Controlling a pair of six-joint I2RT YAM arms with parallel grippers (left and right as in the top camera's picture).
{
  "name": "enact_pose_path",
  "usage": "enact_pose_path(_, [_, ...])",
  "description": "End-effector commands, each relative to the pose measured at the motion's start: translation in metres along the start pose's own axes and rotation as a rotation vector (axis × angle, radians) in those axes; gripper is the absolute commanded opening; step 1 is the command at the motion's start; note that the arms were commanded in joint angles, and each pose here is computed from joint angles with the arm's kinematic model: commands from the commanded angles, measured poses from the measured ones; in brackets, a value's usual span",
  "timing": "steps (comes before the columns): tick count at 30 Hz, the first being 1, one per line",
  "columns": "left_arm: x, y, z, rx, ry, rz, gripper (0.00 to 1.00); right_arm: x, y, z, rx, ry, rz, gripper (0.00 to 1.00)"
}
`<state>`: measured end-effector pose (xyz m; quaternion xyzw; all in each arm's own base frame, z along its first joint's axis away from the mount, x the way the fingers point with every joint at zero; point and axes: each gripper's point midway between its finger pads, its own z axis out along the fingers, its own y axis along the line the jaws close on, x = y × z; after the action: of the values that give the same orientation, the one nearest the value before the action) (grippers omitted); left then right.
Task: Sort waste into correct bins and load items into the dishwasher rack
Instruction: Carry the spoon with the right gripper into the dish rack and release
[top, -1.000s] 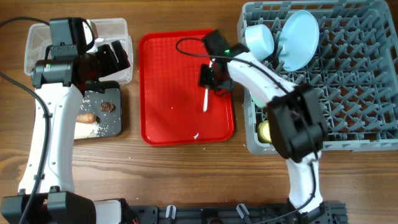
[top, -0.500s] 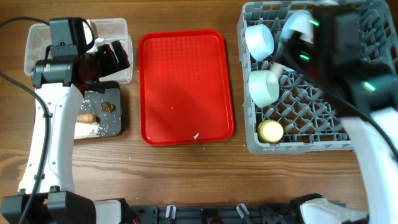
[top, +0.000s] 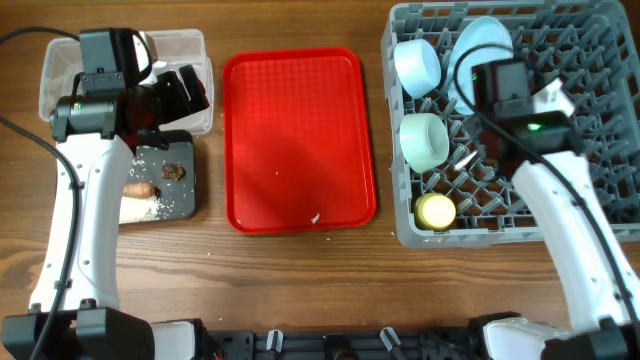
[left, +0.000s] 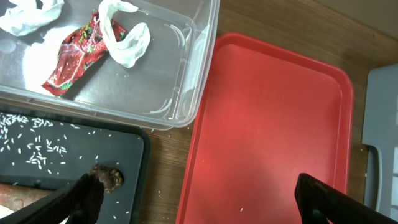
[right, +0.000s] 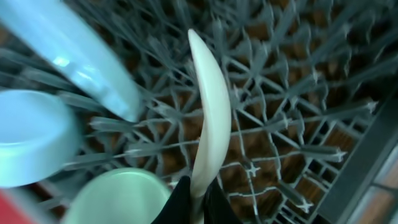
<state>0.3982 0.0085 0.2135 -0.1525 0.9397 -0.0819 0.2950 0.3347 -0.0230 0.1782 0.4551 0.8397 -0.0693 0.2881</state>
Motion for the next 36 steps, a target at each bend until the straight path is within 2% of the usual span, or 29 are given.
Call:
enact_pose_path(1, [-0.004, 0.001, -0.002, -0.005, -0.015, 0.01, 1.0, 0.007, -0.012, 0.024, 0.04, 0.012, 0.089, 0.04])
enact_pose_path(7, [-0.004, 0.001, -0.002, -0.005, -0.015, 0.01, 1.0, 0.011, -0.014, 0.051, 0.04, 0.049, 0.133, 0.05])
enact_pose_path(14, [-0.005, 0.001, -0.002, -0.005, -0.015, 0.01, 1.0, 0.017, -0.014, 0.058, 0.051, 0.075, 0.129, 0.52])
enact_pose_path(16, [-0.004, 0.001, -0.002, -0.005, -0.015, 0.01, 1.0, 0.017, -0.013, 0.058, 0.05, 0.075, 0.129, 0.55])
enact_pose_path(20, [-0.005, 0.001, -0.002, -0.005, -0.015, 0.009, 1.0, 0.015, -0.011, 0.049, 0.021, 0.085, 0.135, 0.54])
enact_pose_path(25, [-0.004, 0.001, -0.002, -0.005, -0.015, 0.01, 1.0, -0.019, -0.012, -0.015, -0.121, -0.009, 0.004, 0.53])
enact_pose_path(28, [-0.005, 0.001, -0.002, -0.005, -0.015, 0.01, 1.0, -0.032, -0.01, -0.068, -0.292, -0.083, -0.211, 0.55])
enact_pose_path(29, [-0.004, 0.001, -0.002, -0.005, -0.014, 0.01, 1.0, -0.032, -0.01, -0.081, -0.337, -0.1, -0.27, 0.6])
enact_pose_path(31, [-0.004, 0.001, -0.002, -0.005, -0.014, 0.01, 1.0, -0.027, -0.012, -0.115, -0.466, -0.148, -0.432, 0.76])
enact_pose_path(33, [-0.005, 0.001, -0.002, -0.005, -0.015, 0.009, 1.0, -0.02, -0.02, -0.143, -0.556, -0.179, -0.511, 1.0])
enact_pose_path(36, [-0.004, 0.001, -0.002, -0.005, -0.015, 0.01, 1.0, -0.012, -0.037, -0.166, -0.613, -0.196, -0.504, 1.0])
